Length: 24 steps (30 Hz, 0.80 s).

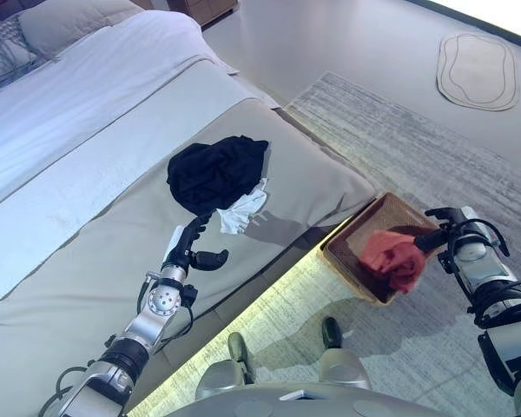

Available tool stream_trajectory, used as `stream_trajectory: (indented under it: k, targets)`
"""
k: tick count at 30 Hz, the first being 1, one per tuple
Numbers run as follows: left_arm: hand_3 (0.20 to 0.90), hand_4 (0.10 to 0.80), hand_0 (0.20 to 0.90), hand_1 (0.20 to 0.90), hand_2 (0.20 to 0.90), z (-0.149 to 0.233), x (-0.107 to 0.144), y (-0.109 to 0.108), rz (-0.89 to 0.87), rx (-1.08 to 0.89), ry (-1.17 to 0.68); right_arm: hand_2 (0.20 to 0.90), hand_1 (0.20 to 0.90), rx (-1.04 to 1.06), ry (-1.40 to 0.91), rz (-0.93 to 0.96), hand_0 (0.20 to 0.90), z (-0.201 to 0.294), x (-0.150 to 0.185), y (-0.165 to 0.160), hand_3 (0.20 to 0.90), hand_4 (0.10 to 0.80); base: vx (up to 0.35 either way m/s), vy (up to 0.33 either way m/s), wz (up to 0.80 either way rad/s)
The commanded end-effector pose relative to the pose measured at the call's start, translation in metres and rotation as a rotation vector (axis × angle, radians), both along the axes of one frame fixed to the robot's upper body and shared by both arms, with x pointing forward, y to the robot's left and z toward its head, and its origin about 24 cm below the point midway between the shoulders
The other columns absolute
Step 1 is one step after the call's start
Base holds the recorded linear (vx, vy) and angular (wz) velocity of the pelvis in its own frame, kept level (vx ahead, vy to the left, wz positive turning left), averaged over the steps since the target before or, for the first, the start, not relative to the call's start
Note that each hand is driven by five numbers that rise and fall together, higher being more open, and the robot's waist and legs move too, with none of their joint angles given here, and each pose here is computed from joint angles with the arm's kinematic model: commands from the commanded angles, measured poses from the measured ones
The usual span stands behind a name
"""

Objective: Pick up the clothes from the bed and place them into the basket

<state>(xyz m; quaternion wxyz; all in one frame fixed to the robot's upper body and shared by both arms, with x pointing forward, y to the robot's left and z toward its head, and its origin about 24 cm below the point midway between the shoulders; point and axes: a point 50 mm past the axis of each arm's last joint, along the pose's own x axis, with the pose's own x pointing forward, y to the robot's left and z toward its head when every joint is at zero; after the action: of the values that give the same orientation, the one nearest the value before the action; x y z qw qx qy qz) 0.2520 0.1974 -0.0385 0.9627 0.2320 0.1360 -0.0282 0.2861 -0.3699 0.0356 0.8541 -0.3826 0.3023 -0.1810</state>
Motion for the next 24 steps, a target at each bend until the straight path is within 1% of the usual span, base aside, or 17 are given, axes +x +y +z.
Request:
stream_trajectory:
  k: [1,7,12,16,19,24]
  targets:
    - [0.900,0.800,0.900,0.900,0.900,0.036,0.023,0.004,-0.064,0.037,-0.174,0.900,0.900,-0.094,-0.122,0.057,0.900,0.037,0.024,0.000,0.900,0.800,0.005,-0.011,0.05]
    - [0.900,0.800,0.900,0.900,0.900,0.037,0.024,0.004,-0.061,0.037,-0.178,0.900,0.900,-0.120,-0.123,0.088,0.900,0.039,0.027,0.004,0.900,0.800,0.001,-0.002,0.01]
    - [0.900,0.800,0.900,0.900,0.900,0.034,0.023,0.002,-0.050,0.032,-0.173,0.900,0.900,-0.160,-0.171,0.108,0.900,0.049,0.032,0.006,0.900,0.800,0.000,0.000,0.00]
    - [0.900,0.800,0.900,0.900,0.900,0.032,0.022,0.004,-0.036,0.038,-0.167,0.900,0.900,-0.272,-0.303,0.126,0.900,0.080,0.048,0.018,0.900,0.800,0.024,-0.017,0.11]
    - [0.900,0.800,0.900,0.900,0.900,0.033,0.021,0.004,-0.020,0.056,-0.184,0.900,0.900,-0.379,-0.463,0.175,0.900,0.118,0.066,0.040,0.900,0.800,0.014,0.004,0.14]
    - [0.900,0.800,0.900,0.900,0.900,0.034,0.018,0.005,-0.014,0.069,-0.200,0.900,0.900,-0.406,-0.606,0.246,0.900,0.160,0.084,0.068,0.900,0.800,0.035,0.031,0.22]
